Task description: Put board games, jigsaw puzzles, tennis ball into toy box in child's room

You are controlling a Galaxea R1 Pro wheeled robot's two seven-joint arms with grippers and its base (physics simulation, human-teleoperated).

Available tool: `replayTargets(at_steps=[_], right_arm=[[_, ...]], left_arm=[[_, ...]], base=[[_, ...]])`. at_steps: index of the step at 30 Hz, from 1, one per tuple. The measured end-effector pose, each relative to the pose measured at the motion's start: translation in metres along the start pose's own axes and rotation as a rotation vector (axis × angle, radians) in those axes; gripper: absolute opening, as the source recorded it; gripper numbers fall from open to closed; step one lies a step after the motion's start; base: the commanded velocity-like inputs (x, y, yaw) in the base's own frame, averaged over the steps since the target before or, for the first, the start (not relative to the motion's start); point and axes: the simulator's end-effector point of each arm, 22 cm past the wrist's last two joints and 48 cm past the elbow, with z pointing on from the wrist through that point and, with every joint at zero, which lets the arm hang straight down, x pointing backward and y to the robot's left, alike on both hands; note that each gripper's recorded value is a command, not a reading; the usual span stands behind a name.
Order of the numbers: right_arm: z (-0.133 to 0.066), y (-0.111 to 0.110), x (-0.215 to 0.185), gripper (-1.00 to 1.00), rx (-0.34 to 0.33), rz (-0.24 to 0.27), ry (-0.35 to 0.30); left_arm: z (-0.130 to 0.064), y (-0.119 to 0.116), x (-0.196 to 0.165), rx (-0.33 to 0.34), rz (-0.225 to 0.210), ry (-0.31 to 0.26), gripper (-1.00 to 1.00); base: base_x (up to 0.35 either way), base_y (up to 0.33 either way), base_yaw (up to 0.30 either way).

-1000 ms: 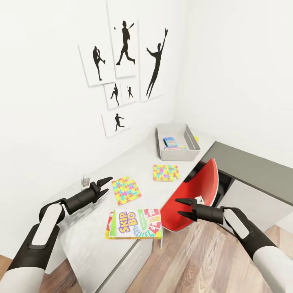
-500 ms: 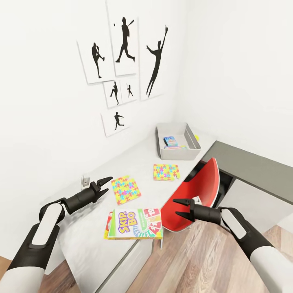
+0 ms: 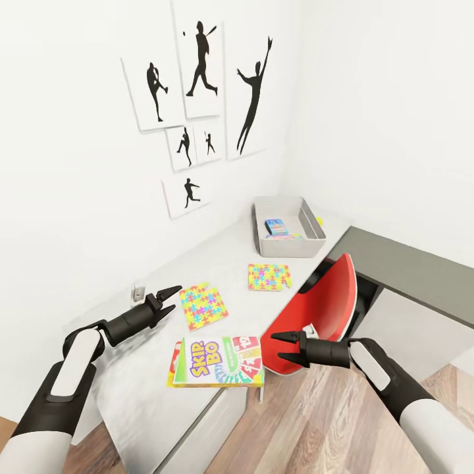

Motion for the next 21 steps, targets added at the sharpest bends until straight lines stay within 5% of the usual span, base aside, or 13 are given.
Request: replayTargets(at_steps=[21], right_arm=[[0.012, -0.026, 0.002, 1.00, 0.010, -0.004, 0.019]], left_arm=[[0.009, 0.025, 0.004, -0.004, -0.001, 0.002, 1.00]], base=[[0.000, 0.000, 0.000]])
